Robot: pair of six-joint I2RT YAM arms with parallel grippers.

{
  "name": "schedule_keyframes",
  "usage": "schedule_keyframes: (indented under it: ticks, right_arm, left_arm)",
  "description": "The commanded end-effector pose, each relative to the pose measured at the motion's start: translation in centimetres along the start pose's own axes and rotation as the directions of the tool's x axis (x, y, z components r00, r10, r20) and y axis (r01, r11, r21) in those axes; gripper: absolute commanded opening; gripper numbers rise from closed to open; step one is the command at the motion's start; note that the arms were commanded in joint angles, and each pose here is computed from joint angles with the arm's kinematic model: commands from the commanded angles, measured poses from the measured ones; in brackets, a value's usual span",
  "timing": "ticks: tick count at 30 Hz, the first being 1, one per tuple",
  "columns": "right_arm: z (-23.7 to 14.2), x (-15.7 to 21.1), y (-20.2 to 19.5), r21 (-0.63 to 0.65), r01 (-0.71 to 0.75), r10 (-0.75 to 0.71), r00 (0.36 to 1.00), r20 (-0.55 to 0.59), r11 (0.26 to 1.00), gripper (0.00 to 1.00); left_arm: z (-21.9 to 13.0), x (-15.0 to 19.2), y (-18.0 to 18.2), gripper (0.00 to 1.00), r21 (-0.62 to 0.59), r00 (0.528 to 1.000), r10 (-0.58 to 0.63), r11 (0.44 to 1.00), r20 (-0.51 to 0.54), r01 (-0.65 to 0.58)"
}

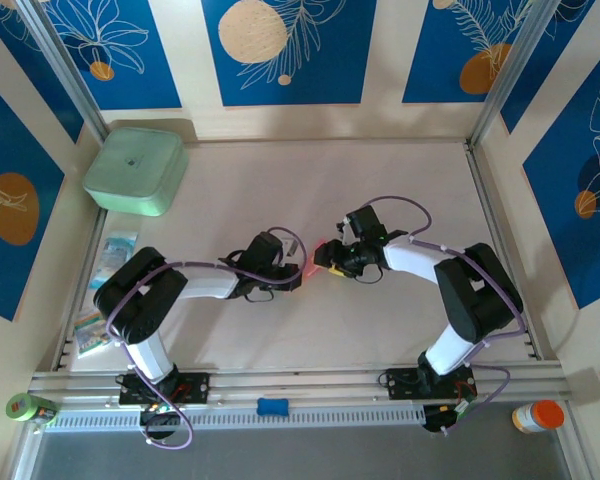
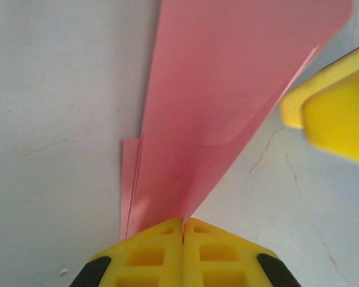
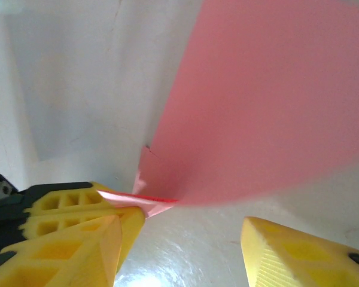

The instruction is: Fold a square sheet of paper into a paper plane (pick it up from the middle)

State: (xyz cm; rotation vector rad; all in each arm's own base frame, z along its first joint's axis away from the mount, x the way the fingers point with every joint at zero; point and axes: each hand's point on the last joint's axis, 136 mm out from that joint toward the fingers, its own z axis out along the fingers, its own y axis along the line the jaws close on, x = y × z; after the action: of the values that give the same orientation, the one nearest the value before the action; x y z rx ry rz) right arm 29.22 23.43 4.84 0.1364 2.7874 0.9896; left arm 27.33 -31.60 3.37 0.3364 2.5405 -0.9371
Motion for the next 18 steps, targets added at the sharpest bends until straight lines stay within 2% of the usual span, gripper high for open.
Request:
schedule_keyframes:
  ticks: [1,18]
  right_arm:
    - [0.6,0.3,-0.6,0.025,0.026,-0.026,1.0,-0.009,0.999,0.55]
    - [2.6,0.0,-0.9,0.099,0.049,-0.044,0.997,-0.059,0.994,0.55]
  left_arm:
    - [-0.3,-0.4,-0.2,0.0,0.042,0.998,-0.07,0.997,0.002,0.07]
    - [0.4,0.1,0.0,0.0,0.071,0.963,-0.252,0.963,-0.095,0.259]
